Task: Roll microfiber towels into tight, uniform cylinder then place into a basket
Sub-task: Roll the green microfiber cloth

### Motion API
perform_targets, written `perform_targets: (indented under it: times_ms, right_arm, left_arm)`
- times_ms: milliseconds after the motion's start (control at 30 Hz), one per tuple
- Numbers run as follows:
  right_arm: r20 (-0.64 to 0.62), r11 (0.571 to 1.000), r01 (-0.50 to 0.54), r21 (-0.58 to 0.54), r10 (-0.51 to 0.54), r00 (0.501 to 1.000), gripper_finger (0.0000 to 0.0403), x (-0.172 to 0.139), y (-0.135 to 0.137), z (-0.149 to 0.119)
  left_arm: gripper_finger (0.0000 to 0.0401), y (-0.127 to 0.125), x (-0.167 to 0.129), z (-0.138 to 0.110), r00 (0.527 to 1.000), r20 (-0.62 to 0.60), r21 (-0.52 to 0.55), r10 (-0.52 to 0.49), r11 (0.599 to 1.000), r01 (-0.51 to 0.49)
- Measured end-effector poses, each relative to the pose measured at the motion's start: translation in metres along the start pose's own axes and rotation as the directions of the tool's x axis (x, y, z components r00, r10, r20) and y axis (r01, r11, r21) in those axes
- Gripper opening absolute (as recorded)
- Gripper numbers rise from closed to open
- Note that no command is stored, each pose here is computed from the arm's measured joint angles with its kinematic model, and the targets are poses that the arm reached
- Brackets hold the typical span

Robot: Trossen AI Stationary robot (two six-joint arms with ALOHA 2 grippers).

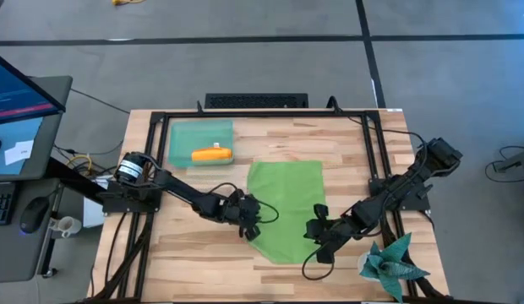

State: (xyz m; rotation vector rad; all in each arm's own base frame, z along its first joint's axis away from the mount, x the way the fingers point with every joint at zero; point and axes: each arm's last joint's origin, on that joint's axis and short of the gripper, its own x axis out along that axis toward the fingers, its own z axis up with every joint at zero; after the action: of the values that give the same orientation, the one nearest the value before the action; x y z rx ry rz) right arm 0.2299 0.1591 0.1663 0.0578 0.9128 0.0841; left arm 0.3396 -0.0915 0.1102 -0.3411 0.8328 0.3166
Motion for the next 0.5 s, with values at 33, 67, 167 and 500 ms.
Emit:
perform_targets:
  times_ms: [33, 67, 167, 500]
  right_arm:
    - [0.000, 1.000, 0.000, 0.009, 0.000, 1.000, 0.0024, 0.000, 0.000, 0.000]
    - [0.001, 1.000, -0.001, 0.020, 0.001, 1.000, 0.0024, 0.000, 0.000, 0.000]
    - [0.001, 0.999, -0.001, 0.054, 0.001, 1.000, 0.0024, 0.000, 0.000, 0.000]
    - [-0.005, 0.998, 0.007, 0.059, -0.006, 1.000, 0.0028, 0.000, -0.001, 0.000]
  left_arm:
    - [0.0098, 0.000, -0.001, 0.001, 1.000, 0.001, 0.013, -0.004, 1.000, 0.004]
    - [0.0098, 0.000, -0.003, 0.002, 1.000, 0.005, 0.025, -0.006, 1.000, 0.006]
    - [0.0096, 0.000, -0.012, 0.006, 1.000, 0.014, 0.065, -0.002, 0.998, 0.001]
    - [0.0096, 0.003, -0.061, 0.022, 0.982, 0.135, 0.136, 0.134, 0.979, -0.152]
